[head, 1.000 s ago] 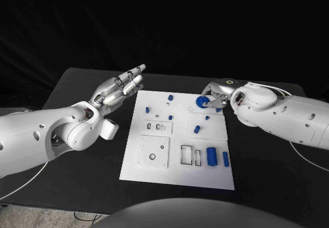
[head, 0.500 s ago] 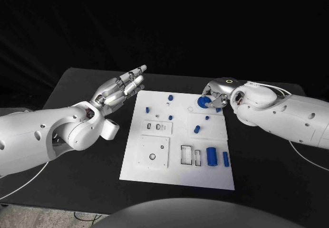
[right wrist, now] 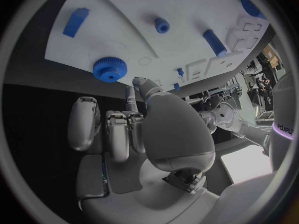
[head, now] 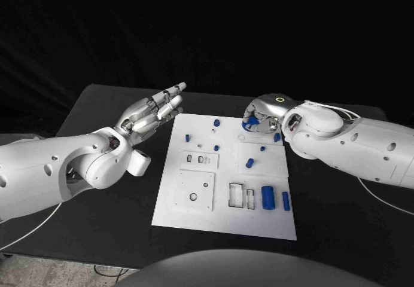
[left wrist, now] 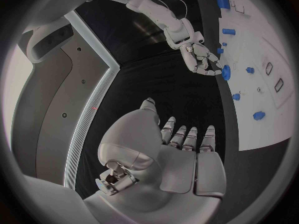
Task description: Assemble the parts on the task board
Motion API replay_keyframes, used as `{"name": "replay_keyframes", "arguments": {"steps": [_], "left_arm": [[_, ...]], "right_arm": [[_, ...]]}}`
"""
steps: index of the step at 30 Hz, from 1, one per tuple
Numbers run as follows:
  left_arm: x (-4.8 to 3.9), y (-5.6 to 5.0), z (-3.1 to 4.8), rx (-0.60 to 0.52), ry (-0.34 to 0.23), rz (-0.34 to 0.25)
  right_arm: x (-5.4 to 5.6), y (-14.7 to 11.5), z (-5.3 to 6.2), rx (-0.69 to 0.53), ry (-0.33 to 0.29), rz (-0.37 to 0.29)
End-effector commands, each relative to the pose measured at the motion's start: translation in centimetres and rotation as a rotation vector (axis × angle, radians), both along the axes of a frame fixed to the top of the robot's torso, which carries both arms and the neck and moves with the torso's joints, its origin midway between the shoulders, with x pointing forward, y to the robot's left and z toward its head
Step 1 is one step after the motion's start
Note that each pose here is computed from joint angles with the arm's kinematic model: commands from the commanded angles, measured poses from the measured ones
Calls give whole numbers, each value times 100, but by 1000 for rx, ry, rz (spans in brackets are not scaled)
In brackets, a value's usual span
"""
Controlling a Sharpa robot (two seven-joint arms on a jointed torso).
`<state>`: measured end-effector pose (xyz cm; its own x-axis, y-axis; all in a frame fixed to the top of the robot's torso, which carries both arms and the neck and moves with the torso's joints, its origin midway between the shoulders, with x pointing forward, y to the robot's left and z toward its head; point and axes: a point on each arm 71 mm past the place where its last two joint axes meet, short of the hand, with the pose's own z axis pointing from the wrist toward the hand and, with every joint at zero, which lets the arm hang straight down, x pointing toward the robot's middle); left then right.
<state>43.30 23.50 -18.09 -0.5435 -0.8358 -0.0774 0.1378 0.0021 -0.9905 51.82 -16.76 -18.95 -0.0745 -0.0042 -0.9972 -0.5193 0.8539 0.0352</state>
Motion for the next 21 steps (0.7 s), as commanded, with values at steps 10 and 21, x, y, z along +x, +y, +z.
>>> {"name": "replay_keyframes", "arguments": {"steps": [10,21], "left_arm": [[-21,-33,8,-9,6,-22],[-2,-48,0,-9,6,-27]], "right_arm": [[-60,423,151,35,-31,97],[58,289,111,-25,3,17]]}}
